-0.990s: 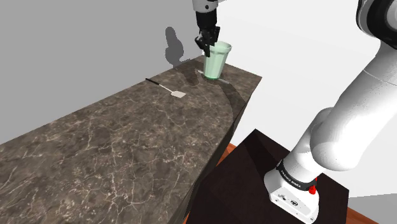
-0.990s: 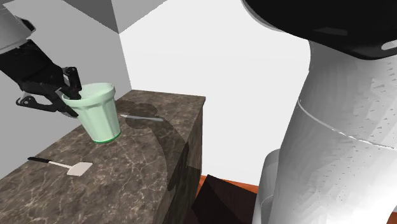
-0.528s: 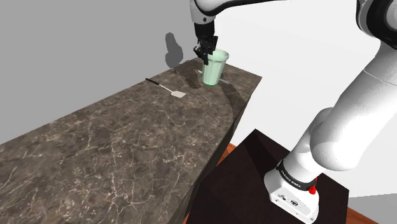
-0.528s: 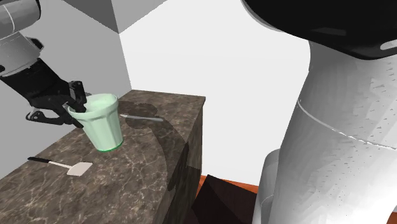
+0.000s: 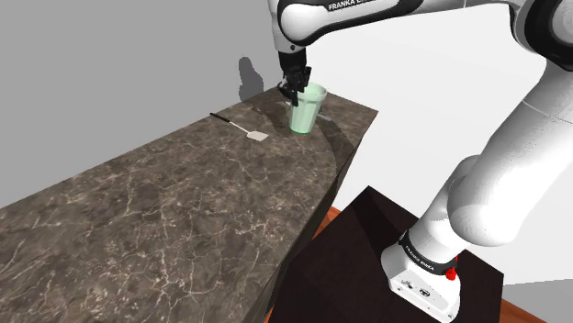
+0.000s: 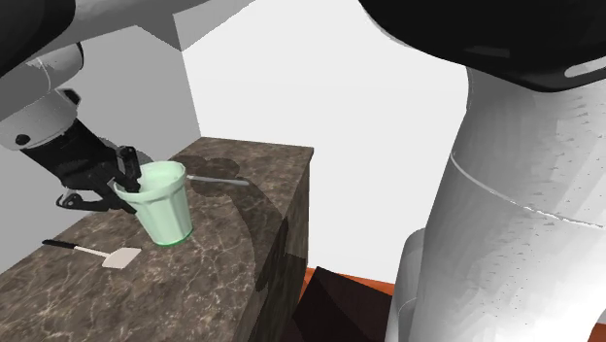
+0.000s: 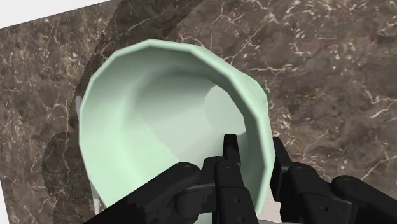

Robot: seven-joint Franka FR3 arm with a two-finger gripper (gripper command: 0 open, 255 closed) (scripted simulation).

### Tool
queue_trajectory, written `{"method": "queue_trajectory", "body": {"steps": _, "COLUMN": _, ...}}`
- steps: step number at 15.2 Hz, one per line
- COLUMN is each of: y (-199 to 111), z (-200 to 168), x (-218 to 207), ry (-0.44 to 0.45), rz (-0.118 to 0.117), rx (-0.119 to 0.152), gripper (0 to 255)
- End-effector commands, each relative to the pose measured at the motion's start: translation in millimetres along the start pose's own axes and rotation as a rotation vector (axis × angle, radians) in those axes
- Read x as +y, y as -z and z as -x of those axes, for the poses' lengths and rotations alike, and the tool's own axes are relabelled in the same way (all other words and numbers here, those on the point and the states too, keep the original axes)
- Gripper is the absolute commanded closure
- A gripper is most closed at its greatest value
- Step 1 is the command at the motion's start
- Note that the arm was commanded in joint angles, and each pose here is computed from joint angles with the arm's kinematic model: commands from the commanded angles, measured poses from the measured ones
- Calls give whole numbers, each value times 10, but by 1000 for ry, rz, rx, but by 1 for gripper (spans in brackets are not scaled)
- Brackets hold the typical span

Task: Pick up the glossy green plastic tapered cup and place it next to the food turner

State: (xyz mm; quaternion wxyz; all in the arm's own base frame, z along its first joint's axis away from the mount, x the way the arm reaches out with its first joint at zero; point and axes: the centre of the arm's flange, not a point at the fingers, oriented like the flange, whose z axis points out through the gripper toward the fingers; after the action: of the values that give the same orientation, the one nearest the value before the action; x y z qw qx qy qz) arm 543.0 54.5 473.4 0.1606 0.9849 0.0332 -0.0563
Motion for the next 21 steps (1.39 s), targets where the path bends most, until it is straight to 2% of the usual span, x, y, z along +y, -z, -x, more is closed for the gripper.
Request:
{"method": "queue_trajectory", "body": {"steps": 1, "y": -97, "z": -8, "x": -33, "ry": 0, "rz": 0, "rx": 1, "gripper": 255}}
{"method": "queue_trajectory", "body": {"steps": 17, "y": -893, "z": -110, "x": -298, "ry": 0, "rz": 0, "rx": 1, "gripper": 255}}
{"method": "queue_trajectory", "body": {"steps": 21, "y": -910, "z": -112, "x": -303, "ry": 0, "rz": 0, "rx": 1, "gripper": 255}}
